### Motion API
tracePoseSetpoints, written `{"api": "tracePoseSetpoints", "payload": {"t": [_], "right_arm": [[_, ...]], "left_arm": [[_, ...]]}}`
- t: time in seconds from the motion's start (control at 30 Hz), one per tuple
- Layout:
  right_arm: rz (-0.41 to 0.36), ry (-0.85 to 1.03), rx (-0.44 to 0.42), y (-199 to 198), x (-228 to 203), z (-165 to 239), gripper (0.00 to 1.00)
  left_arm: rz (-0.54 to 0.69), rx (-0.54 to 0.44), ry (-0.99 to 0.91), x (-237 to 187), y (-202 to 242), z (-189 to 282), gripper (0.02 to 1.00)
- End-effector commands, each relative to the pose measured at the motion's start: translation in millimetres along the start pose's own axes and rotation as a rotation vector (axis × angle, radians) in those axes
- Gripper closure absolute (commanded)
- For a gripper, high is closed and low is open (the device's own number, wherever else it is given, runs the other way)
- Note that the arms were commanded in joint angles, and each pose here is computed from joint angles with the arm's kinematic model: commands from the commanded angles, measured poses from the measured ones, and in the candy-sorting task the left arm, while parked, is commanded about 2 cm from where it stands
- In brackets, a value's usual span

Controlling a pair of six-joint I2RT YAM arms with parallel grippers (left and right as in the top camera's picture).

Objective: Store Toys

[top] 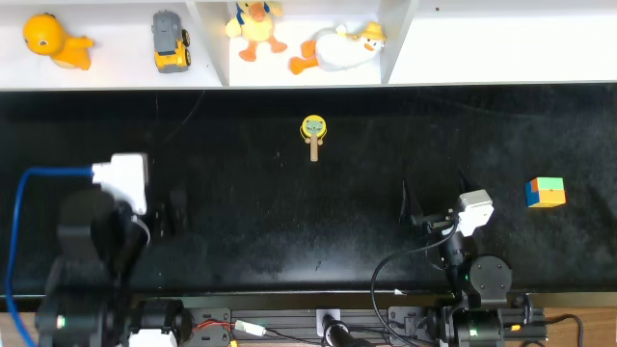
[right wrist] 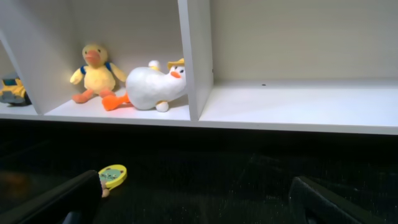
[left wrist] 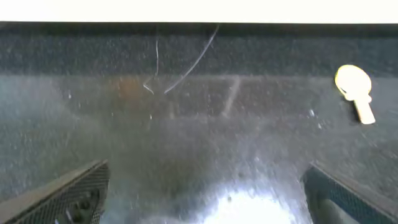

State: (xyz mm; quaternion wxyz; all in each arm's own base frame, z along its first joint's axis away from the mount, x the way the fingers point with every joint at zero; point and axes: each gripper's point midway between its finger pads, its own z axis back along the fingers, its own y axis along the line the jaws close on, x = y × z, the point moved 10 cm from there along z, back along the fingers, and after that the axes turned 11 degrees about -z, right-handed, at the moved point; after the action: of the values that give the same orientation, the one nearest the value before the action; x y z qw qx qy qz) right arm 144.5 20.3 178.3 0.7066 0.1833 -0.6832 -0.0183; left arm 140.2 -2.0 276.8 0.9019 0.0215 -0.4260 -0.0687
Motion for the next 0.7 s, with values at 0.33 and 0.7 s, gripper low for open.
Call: {"api": "tracePoseSetpoints", "payload": {"t": [0.33, 0.7], "right_arm": [[-0.004, -0.001, -0.002, -1, -3, 0, 0.005], [-0.004, -0.001, -0.002, -1, -3, 0, 0.005]], "left_arm": [[0.032, -0.046, 0.097, -19, -6, 1, 0.020], [0.008, -0.040, -0.034, -40, -10, -10, 0.020]]}}
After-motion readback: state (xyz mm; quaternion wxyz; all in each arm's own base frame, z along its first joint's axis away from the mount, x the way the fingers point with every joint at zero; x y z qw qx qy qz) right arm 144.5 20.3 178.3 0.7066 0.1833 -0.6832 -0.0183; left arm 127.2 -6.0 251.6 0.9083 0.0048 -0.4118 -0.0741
